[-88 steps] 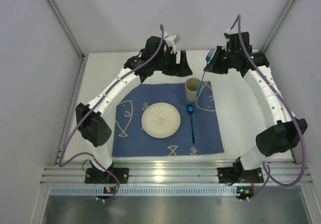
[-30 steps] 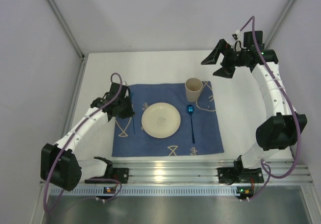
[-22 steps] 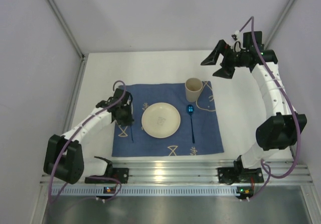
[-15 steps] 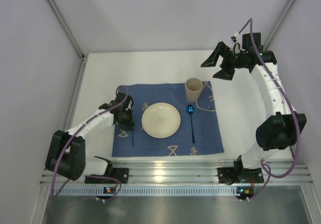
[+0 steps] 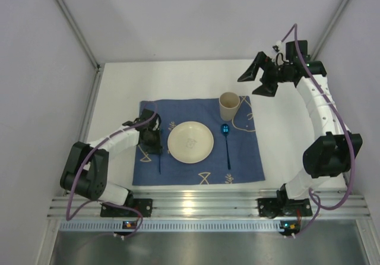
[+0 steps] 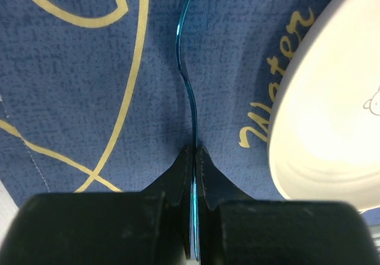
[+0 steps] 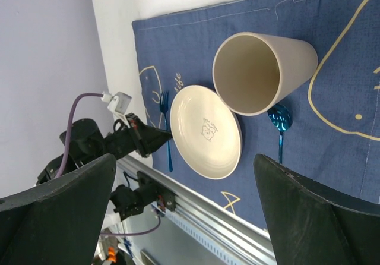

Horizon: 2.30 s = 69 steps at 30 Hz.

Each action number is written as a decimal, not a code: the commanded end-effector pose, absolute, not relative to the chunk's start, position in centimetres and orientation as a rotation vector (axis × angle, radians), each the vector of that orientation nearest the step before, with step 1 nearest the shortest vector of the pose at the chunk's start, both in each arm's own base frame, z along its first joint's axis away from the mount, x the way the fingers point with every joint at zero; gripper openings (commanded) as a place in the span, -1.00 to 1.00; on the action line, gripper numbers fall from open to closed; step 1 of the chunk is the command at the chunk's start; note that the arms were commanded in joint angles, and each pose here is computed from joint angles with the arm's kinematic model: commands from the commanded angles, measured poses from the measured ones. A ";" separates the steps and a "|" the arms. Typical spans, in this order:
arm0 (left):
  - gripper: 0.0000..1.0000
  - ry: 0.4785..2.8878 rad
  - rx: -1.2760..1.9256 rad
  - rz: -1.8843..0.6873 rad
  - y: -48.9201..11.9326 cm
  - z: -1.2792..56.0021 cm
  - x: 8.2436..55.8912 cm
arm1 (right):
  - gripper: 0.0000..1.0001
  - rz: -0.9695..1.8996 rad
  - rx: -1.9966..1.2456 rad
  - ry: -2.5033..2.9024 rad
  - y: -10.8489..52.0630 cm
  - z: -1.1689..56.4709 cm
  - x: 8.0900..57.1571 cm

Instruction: Set the dinner table for one person

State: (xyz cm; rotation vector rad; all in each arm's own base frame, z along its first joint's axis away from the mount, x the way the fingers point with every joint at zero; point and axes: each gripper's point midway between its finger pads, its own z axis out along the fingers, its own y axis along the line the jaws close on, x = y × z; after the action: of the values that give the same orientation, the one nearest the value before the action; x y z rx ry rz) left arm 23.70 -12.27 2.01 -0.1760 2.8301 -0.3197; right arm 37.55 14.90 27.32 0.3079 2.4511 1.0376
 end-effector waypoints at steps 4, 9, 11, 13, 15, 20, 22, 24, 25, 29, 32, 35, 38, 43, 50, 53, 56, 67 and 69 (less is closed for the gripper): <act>-0.75 2.810 -0.248 -0.220 -11.2 2.2 24.6 | 0.99 1.008 0.263 2.428 14.8 28.0 37.2; -0.32 2.801 -0.293 -0.103 -9.7 2.3 24.7 | 1.00 0.995 0.268 2.435 14.5 27.6 37.1; -0.28 2.798 -0.303 -0.096 -9.6 2.5 24.7 | 0.99 0.995 0.267 2.434 14.5 27.7 37.0; -0.27 2.794 -0.313 -0.070 -9.3 2.8 24.8 | 0.99 0.993 0.268 2.434 14.5 27.6 37.1; -0.27 2.788 -0.314 -0.061 -9.1 3.0 24.9 | 0.99 0.993 0.267 2.433 14.5 27.7 37.2; -0.30 2.787 -0.336 -0.032 -8.5 3.1 25.0 | 1.00 0.991 0.272 2.435 14.4 27.6 37.2; -0.35 2.782 -0.339 -0.041 -8.4 3.3 25.2 | 0.99 0.989 0.271 2.436 14.3 27.6 37.2; -0.35 2.771 -0.341 -0.032 -8.2 3.7 25.3 | 1.00 0.986 0.270 2.433 14.3 27.6 37.2; -0.35 2.764 -0.343 -0.031 -8.0 4.0 25.5 | 0.99 0.986 0.271 2.435 14.3 27.6 37.3; -0.40 2.728 -0.366 -0.085 -7.7 5.2 26.2 | 0.99 0.979 0.274 2.436 14.1 27.6 37.2; -0.43 2.684 -0.332 -0.143 -8.2 7.0 27.5 | 0.99 0.974 0.277 2.437 14.0 27.6 37.3; -0.43 2.618 -0.289 -0.217 -9.3 10.1 29.3 | 1.00 0.958 0.276 2.436 13.9 27.7 37.4; -0.41 2.545 -0.252 -0.265 -10.0 13.4 31.2 | 0.99 0.915 0.278 2.432 13.5 27.8 37.6; -0.11 2.402 -0.189 -0.380 -11.5 19.6 33.2 | 1.00 0.785 0.192 2.356 12.7 30.1 37.4; 0.97 2.092 -0.295 -0.216 -7.7 27.2 34.1 | 0.99 0.539 -0.075 1.958 14.2 36.4 32.8; 0.97 2.016 -0.360 -0.117 -5.6 27.8 34.1 | 1.00 0.483 0.005 1.845 12.2 34.7 28.9; 0.97 1.856 -0.340 -0.014 -3.6 28.1 33.9 | 0.99 0.358 0.245 1.885 7.7 30.3 25.5; 0.97 1.729 -0.304 0.076 -1.4 22.1 31.9 | 0.99 0.232 0.260 1.974 4.2 25.0 19.9; 0.97 1.742 -0.325 0.058 -1.5 21.5 31.8 | 0.99 0.253 0.230 1.957 4.6 25.4 20.0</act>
State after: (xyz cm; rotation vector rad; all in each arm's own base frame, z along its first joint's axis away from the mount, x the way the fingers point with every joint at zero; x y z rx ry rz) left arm 30.80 -1.57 19.09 -0.2644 1.8526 0.0922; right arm 20.14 4.98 25.39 0.2457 1.9689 0.2821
